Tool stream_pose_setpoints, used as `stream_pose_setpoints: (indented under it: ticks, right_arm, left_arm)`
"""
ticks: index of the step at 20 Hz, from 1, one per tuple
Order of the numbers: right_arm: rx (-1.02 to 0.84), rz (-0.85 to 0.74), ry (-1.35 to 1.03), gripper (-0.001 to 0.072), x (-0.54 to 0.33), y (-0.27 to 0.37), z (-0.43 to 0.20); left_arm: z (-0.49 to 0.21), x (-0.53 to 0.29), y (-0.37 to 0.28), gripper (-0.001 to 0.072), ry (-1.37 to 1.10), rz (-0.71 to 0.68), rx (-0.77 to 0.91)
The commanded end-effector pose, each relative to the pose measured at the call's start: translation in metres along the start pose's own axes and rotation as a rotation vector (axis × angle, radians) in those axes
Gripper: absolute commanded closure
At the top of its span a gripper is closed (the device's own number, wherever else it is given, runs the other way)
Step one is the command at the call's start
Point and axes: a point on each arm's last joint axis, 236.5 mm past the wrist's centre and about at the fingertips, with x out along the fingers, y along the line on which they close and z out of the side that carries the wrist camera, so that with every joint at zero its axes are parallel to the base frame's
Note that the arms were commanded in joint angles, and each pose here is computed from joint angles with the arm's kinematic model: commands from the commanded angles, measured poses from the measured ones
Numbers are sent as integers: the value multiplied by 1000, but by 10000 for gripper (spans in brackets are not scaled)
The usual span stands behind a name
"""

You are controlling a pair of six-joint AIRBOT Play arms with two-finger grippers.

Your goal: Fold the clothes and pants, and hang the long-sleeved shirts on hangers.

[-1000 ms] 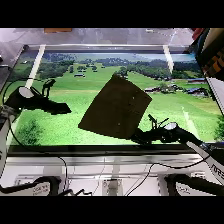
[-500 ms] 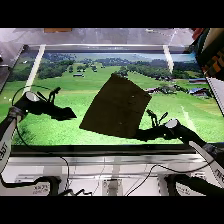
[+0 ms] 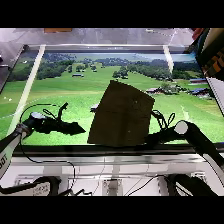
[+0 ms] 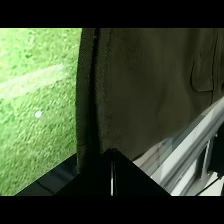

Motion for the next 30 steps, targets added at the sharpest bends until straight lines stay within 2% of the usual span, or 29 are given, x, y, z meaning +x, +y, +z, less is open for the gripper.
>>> stream_pose_setpoints:
  ticks: [1, 5, 6, 10, 11, 13, 14, 15, 16, 17, 18, 19, 20, 21, 23, 26, 27, 28, 30]
  right_arm:
    - [-14, -34, -20, 681, -9, -4, 0]
    - [0, -33, -21, 681, -9, -4, 0]
    - [-1, -34, -21, 681, -9, -4, 0]
    - [0, -35, -28, 680, -9, -4, 2]
    - [0, -35, -28, 681, -9, -4, 2]
    - [0, -35, -28, 680, -9, -4, 2]
    - [0, -35, -28, 681, -9, -4, 2]
    - [0, -35, -28, 680, -9, -4, 2]
    - [0, -34, -28, 680, -9, -4, 2]
    - [0, -33, -28, 680, -9, -4, 2]
    - [0, -33, -28, 680, -9, -4, 2]
    - [0, -33, -28, 681, -9, -4, 2]
    - [0, -34, -28, 680, -9, -4, 2]
    - [0, -33, -28, 680, -9, -4, 2]
    - [0, -34, -29, 680, -9, -4, 2]
    - [0, -34, -28, 680, -9, -4, 2]
    - [0, -33, -28, 680, -9, -4, 2]
    - [0, -32, -28, 680, -9, -4, 2]
    - [2, -30, -28, 680, -9, -3, 2]
  left_arm:
    - [-7, 3, 1, 693, -4, 19, 48]
    - [-10, -30, 30, 694, -29, 366, 154]
    - [-4, -38, 21, 691, -87, 404, 194]
    - [-8, -40, -21, 674, -167, 390, 336]
    - [-11, -36, -23, 566, -152, 388, 348]
    - [-13, -28, -21, 133, -132, 385, 347]
    - [-15, -24, -16, 92, -115, 385, 324]
    - [-17, -20, -11, 105, -100, 383, 278]
    - [-20, -14, -3, 290, -79, 382, 222]
    - [-23, -8, 3, 422, -55, 378, 198]
    - [-26, 0, 7, 407, -30, 363, 168]
    - [-28, 8, 8, 284, -14, 336, 139]
    - [-29, 17, 9, 35, -2, 303, 96]
    - [-31, 25, 12, 15, 14, 284, 55]
    - [-41, 39, 23, 16, 75, 269, 46]
    - [-50, 58, 19, 36, 125, 172, 31]
    - [-51, 59, 19, 143, 131, 166, 28]
    - [-54, 59, 17, 189, 141, 158, 27]
    - [-60, 60, 15, 190, 167, 154, 39]
